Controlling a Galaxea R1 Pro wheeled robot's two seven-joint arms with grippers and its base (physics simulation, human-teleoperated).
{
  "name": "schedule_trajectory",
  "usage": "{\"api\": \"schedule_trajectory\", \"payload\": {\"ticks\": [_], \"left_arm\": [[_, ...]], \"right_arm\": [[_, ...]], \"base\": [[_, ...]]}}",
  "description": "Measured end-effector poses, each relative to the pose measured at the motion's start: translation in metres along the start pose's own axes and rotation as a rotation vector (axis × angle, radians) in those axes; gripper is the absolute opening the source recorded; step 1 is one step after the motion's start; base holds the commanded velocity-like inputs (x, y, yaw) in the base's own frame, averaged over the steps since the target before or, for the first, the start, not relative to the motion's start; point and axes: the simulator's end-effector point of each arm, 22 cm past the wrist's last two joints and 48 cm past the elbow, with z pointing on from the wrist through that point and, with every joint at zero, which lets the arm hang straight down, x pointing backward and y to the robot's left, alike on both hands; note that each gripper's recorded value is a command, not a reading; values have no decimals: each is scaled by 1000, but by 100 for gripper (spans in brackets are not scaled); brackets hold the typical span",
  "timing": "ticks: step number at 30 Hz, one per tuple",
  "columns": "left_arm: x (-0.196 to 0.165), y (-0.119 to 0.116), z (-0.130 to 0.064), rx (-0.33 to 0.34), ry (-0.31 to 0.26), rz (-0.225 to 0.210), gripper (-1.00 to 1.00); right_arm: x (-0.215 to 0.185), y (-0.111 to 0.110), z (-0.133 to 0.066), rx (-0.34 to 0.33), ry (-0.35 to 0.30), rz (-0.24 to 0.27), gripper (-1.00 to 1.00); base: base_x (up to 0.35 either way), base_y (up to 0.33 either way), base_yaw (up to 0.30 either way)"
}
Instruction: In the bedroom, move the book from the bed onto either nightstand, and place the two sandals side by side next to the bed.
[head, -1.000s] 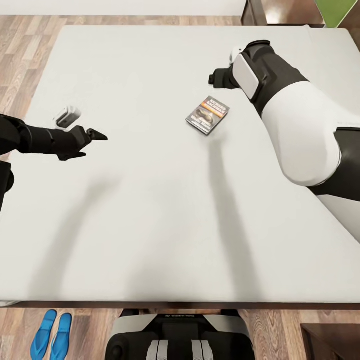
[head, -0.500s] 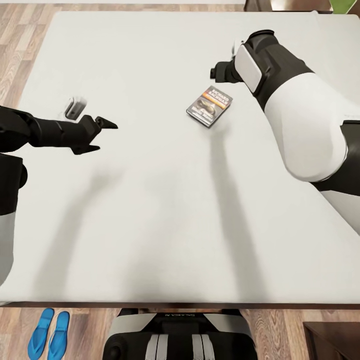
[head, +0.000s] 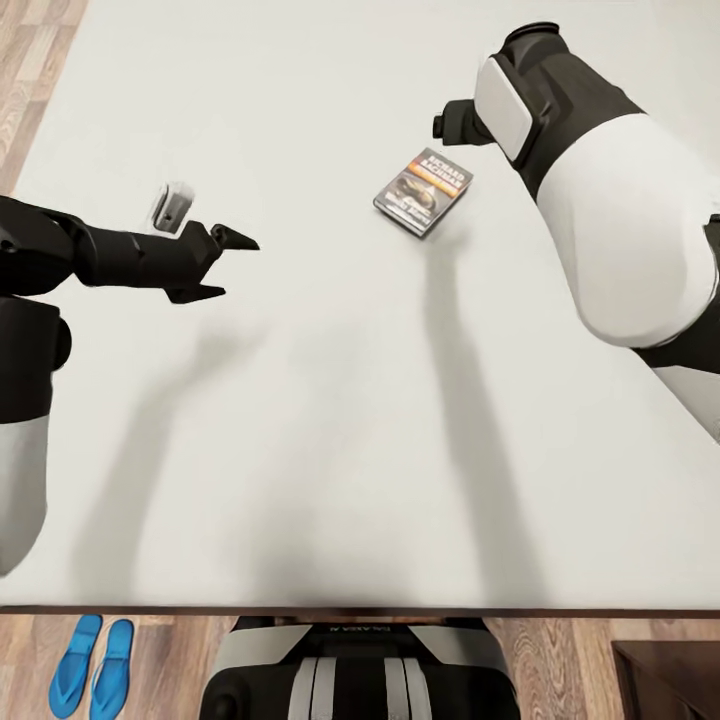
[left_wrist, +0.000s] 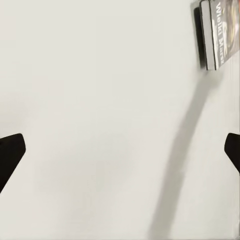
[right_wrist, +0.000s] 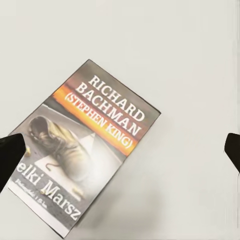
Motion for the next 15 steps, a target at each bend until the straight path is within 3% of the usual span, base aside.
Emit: {"api": "schedule_trajectory", "payload": {"ticks": [11,15], "left_arm": [[-17,-27,-3,64,11,21,100],[-28,-52,-6,88,11,60,100]], "right_arm": [[44,4,33,5,-2,9,100],[48,3,41,9,-20,15,100]], "base": [[0,0,0],[0,0,0]]}}
